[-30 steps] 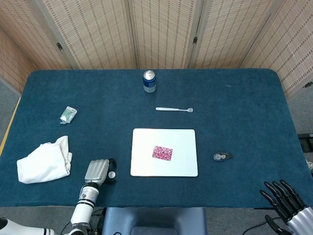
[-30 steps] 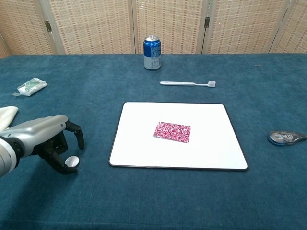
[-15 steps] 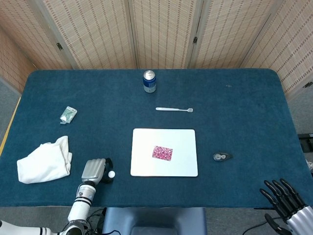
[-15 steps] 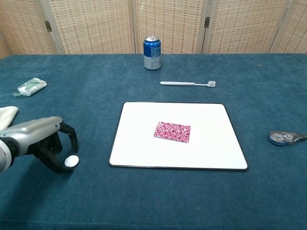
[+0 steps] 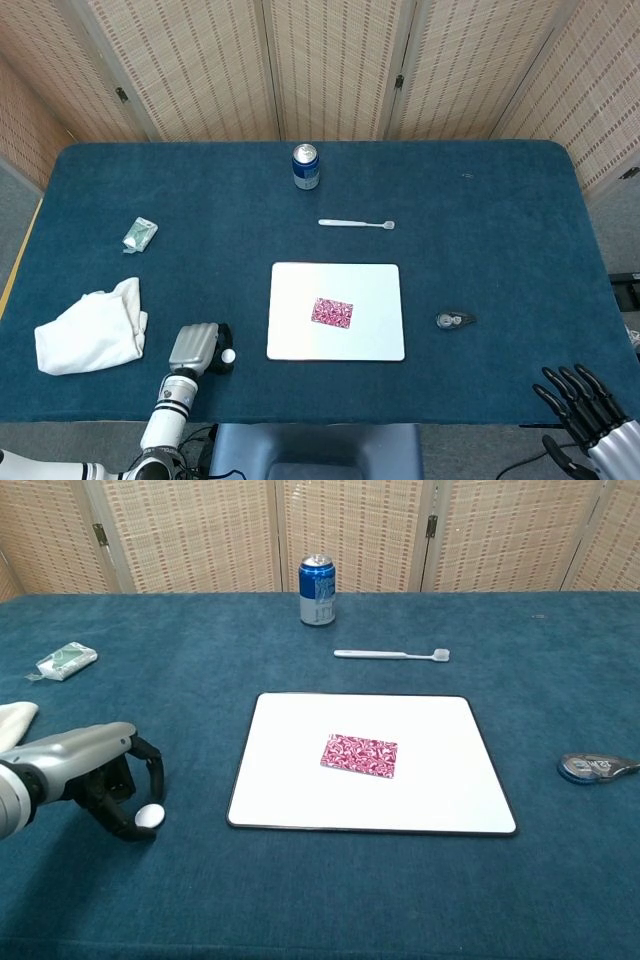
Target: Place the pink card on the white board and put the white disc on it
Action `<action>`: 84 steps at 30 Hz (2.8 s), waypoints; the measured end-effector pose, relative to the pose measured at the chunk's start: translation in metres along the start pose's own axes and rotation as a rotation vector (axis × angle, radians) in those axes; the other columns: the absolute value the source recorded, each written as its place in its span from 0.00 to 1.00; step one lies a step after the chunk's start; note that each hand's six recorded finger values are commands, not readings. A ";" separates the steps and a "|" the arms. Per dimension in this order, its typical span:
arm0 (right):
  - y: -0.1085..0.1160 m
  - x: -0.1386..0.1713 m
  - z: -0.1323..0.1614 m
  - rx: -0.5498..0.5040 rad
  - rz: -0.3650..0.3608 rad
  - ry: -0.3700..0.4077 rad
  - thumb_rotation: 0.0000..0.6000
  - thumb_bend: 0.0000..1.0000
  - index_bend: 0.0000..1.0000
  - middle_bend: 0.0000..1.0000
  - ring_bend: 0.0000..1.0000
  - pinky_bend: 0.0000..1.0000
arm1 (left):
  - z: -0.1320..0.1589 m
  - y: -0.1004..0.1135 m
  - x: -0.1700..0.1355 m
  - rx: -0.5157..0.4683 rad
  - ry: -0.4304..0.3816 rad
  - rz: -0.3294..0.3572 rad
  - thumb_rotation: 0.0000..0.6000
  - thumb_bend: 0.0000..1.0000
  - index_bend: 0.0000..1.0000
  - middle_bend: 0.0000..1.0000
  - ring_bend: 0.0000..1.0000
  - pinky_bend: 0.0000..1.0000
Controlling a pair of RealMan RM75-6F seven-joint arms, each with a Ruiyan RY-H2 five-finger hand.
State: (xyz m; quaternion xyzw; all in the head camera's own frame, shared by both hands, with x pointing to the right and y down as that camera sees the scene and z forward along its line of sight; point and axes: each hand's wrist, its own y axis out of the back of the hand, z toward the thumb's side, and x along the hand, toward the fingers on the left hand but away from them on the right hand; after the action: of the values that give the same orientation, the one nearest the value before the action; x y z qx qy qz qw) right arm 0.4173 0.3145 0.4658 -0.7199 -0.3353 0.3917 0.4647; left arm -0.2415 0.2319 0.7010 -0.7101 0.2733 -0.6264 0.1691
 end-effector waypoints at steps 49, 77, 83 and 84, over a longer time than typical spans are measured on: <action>0.022 0.001 -0.015 -0.029 -0.110 -0.063 1.00 0.32 0.00 0.00 0.00 0.00 | 0.106 0.065 0.003 -0.073 -0.143 -0.087 1.00 0.26 0.62 1.00 1.00 1.00; 0.044 0.003 -0.047 -0.090 -0.169 -0.164 1.00 0.32 0.00 0.00 0.00 0.00 | 0.230 0.047 0.068 0.026 -0.261 -0.202 1.00 0.26 0.61 1.00 1.00 1.00; 0.041 -0.001 -0.048 -0.089 -0.150 -0.173 1.00 0.32 0.00 0.00 0.00 0.00 | 0.235 0.052 0.079 0.014 -0.261 -0.210 1.00 0.26 0.61 1.00 1.00 1.00; 0.040 -0.001 -0.048 -0.089 -0.149 -0.174 1.00 0.32 0.00 0.00 0.00 0.00 | 0.236 0.052 0.081 0.011 -0.262 -0.213 1.00 0.26 0.61 1.00 1.00 1.00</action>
State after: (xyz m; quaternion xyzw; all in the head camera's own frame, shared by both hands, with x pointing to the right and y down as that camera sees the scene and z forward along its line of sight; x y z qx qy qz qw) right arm 0.4639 0.2798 0.4411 -0.6763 -0.4439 0.4017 0.4292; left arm -0.0139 0.1185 0.6980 -0.8097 0.1688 -0.5444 0.1399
